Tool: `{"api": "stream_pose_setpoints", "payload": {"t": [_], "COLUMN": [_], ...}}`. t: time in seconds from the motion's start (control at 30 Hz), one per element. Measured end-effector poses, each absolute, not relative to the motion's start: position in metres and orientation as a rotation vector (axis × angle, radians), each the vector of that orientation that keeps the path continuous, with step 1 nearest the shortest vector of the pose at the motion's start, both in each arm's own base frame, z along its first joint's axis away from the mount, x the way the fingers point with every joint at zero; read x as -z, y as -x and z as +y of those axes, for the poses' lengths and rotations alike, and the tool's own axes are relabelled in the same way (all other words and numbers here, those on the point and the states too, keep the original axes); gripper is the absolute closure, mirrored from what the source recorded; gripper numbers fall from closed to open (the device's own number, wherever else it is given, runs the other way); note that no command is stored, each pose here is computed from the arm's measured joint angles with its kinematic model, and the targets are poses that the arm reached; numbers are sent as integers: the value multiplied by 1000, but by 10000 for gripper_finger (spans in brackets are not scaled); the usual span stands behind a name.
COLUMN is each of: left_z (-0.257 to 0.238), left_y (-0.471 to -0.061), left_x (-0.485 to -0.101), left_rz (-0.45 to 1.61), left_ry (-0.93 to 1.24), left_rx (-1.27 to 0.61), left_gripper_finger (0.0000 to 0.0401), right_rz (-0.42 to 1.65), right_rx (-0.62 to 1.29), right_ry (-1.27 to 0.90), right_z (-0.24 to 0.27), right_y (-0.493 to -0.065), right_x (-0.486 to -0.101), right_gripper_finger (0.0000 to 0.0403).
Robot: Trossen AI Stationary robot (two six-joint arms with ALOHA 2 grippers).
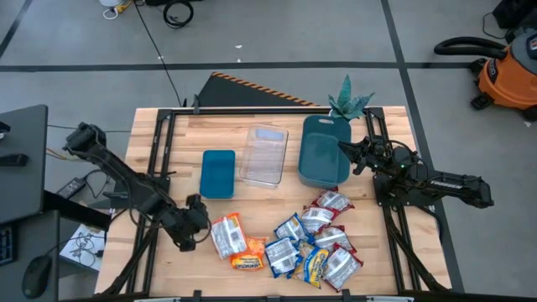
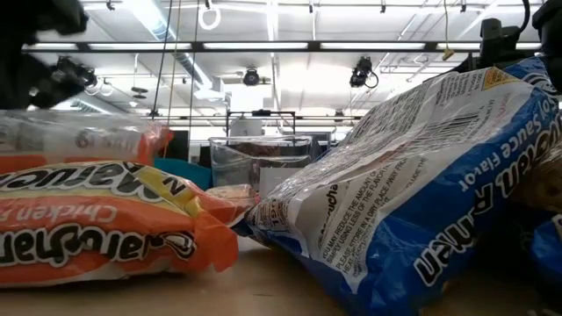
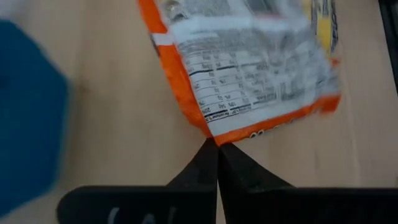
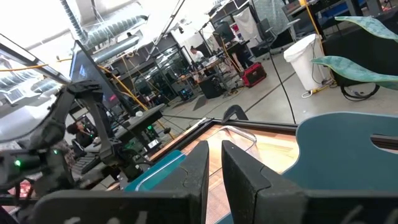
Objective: Sort Maruchan noodles
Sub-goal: Put the orange noodle pack into the blue bin
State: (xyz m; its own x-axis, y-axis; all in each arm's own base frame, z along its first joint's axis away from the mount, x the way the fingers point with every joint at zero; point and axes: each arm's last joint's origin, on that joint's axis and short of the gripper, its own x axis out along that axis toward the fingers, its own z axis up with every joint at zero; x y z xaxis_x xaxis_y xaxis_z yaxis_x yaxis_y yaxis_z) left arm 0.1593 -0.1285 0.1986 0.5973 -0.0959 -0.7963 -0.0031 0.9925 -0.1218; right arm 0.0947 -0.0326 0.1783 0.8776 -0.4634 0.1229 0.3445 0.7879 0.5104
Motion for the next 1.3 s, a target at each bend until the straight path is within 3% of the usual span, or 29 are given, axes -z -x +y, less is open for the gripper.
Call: {"api": "stream_pose_setpoints", "payload": {"t": [0.27, 0.77, 1.07, 1.3], "left_z": [-111, -60, -31, -15], "left_y": [-148, -137, -129, -135], "left_x": [-250, -293, -303, -270], "left_rz": [821, 738, 697, 755], "left_ry": [6, -128, -164, -146], "left_rx": [-29, -194, -288, -340], "left_gripper_finger": [399, 399, 399, 399], "right_rz": [-249, -248, -249, -249], "right_rx": [440, 440, 440, 440], "right_ry": [-499, -499, -499, -499], "right_z": [-33, -33, -33, -33], "right_y": [-95, -95, -95, -95], "right_x": [-178, -178, -178, -178], "right_gripper_finger": [353, 353, 353, 353]}}
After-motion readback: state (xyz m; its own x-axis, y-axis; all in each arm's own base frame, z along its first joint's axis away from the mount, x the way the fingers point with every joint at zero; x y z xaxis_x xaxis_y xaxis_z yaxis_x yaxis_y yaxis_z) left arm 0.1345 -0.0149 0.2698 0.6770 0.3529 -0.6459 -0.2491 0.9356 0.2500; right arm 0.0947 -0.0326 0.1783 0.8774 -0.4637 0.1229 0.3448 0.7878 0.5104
